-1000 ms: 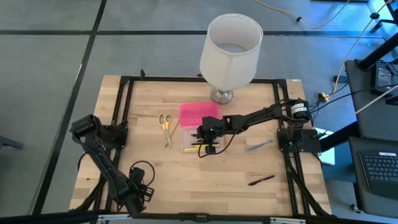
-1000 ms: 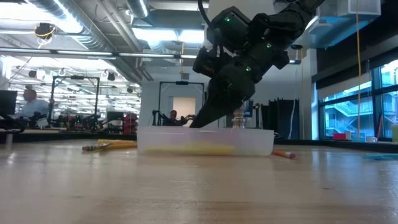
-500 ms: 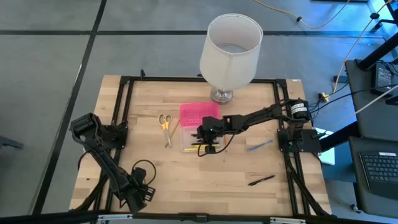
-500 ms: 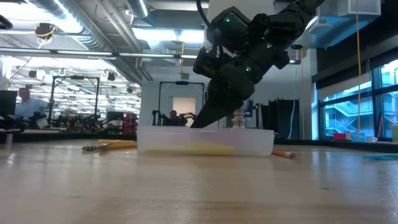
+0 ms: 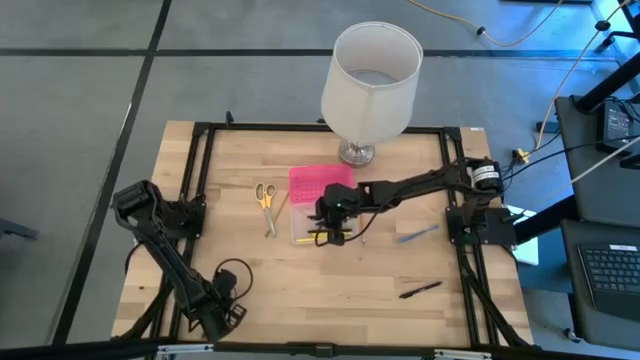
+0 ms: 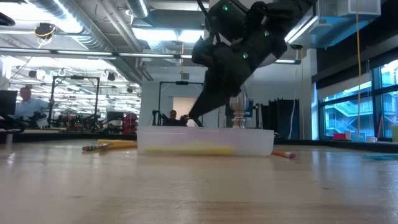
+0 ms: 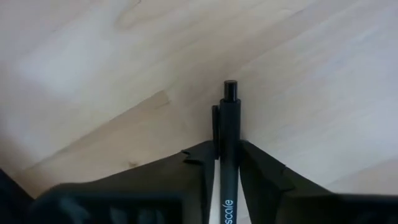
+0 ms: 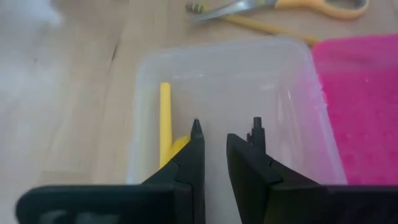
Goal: Pick & place school supplies into a supply box
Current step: Put the black pen into the supply box
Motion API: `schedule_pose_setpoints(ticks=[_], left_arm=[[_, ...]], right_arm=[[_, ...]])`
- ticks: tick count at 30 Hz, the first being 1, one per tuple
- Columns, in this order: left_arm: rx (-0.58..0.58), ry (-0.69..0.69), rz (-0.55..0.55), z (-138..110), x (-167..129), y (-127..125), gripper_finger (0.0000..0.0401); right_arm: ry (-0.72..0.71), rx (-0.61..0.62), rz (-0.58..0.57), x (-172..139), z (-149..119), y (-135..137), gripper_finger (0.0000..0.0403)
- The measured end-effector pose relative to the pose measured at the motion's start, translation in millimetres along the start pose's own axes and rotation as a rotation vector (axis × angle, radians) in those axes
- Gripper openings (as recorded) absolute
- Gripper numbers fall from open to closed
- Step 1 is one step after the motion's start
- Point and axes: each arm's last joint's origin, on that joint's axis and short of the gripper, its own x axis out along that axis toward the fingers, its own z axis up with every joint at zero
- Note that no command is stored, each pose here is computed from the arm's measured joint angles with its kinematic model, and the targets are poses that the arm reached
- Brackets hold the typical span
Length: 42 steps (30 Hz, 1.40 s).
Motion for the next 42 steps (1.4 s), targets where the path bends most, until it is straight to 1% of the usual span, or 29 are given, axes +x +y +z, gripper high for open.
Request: schedule_pose_setpoints(ticks=[4, 6, 9, 11, 13, 15, 19, 20, 22, 24, 27, 31, 34, 37, 39, 42], left_arm=[[0.047, -0.008, -0.003, 0, -1, 0, 0.0043], [0.058, -0.007, -0.009, 1, -3, 0, 0.0038], [0.053, -0.037, -0.039, 5, -9, 0, 0.0035], [0.047, -0.13, -0.073, 11, -13, 2, 0.0035], [0.035, -0.215, -0.149, 17, -22, 1, 0.0036], [0.036, -0.3, -0.227, 23, -34, -1, 0.0036], [0.088, -0.489, -0.343, 45, -59, -3, 0.0035], [0.105, -0.532, -0.362, 52, -66, -3, 0.0035], [0.169, -0.6, -0.36, 67, -78, -3, 0.0037], [0.219, -0.638, -0.346, 86, -89, -3, 0.0038], [0.273, -0.659, -0.302, 119, -103, -1, 0.0037], [0.344, -0.639, -0.286, 163, -116, 1, 0.0036], [0.451, -0.632, -0.344, 193, -123, -4, 0.0038], [0.56, -0.657, -0.45, 221, -129, -10, 0.0037], [0.6, -0.689, -0.511, 239, -132, -13, 0.0034], [0.631, -0.725, -0.553, 263, -134, -11, 0.0034]], right_arm=[[0.01, 0.0, 0.005, -12, 17, 2, 0.0073], [-0.011, 0.011, 0.015, -19, 27, 3, 0.0073], [-0.065, 0.045, 0.075, -35, 44, 7, 0.0073], [-0.108, 0.036, 0.131, -47, 55, 10, 0.0073], [-0.153, 0.018, 0.173, -60, 65, 13, 0.0073], [-0.178, 0.012, 0.195, -71, 71, 15, 0.0073], [-0.168, 0.015, 0.2, -95, 75, 17, 0.0073], [-0.158, 0.029, 0.202, -100, 74, 18, 0.0073], [-0.172, 0.036, 0.214, -111, 75, 20, 0.0073], [-0.207, 0.004, 0.259, -123, 75, 26, 0.0073], [-0.235, -0.031, 0.293, -135, 62, 35, 0.0073], [-0.275, 0.058, 0.321, -138, 28, 37, 0.0073], [-0.319, 0.099, 0.348, -144, 4, 41, 0.0073], [-0.276, 0.17, 0.36, -149, -20, 47, 0.0073], [-0.256, 0.223, 0.353, -154, -32, 52, 0.0073], [-0.213, 0.301, 0.335, -161, -45, 58, 0.0073]])
